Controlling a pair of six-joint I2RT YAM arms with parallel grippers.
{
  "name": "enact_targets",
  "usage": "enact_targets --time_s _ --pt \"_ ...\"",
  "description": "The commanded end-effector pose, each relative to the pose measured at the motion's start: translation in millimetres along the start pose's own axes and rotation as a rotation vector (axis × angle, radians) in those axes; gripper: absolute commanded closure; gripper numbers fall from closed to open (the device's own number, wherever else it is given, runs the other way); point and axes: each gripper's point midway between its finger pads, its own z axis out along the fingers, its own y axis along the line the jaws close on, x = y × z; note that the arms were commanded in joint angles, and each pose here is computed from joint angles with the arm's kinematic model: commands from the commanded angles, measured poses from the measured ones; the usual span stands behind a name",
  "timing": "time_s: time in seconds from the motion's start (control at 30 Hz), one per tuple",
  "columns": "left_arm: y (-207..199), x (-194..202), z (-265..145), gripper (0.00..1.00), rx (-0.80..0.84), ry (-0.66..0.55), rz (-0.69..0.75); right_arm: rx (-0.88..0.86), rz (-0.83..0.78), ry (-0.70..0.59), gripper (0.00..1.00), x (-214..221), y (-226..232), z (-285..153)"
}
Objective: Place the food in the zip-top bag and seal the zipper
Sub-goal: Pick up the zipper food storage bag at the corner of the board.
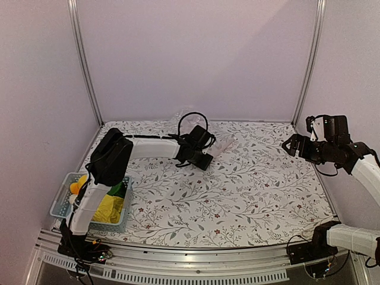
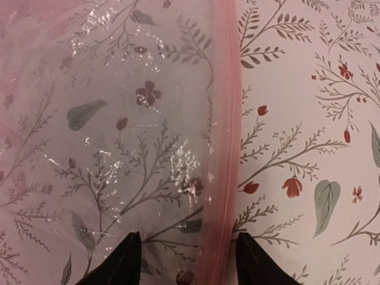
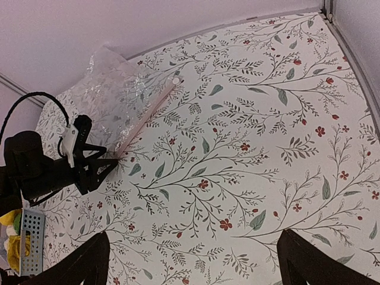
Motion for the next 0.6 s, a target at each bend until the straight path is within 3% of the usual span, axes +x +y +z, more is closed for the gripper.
enact_targets --time_s 0.0,0.3,0.57 --pt "-7.0 25.1 10.5 0.47 -0.003 0.082 0.026 -0.002 -0.007 0.041 0.01 12.3 -0.6 3.0" --pt "-6.7 45.7 10.4 0.81 -0.001 0.142 0.005 -0.001 -0.005 0.032 0.01 11.0 -0.1 1.2" --pt "-12.6 33.2 -25.0 0.97 0.068 0.095 -0.103 0.008 0.028 0.034 0.01 11.6 -1.3 2.5"
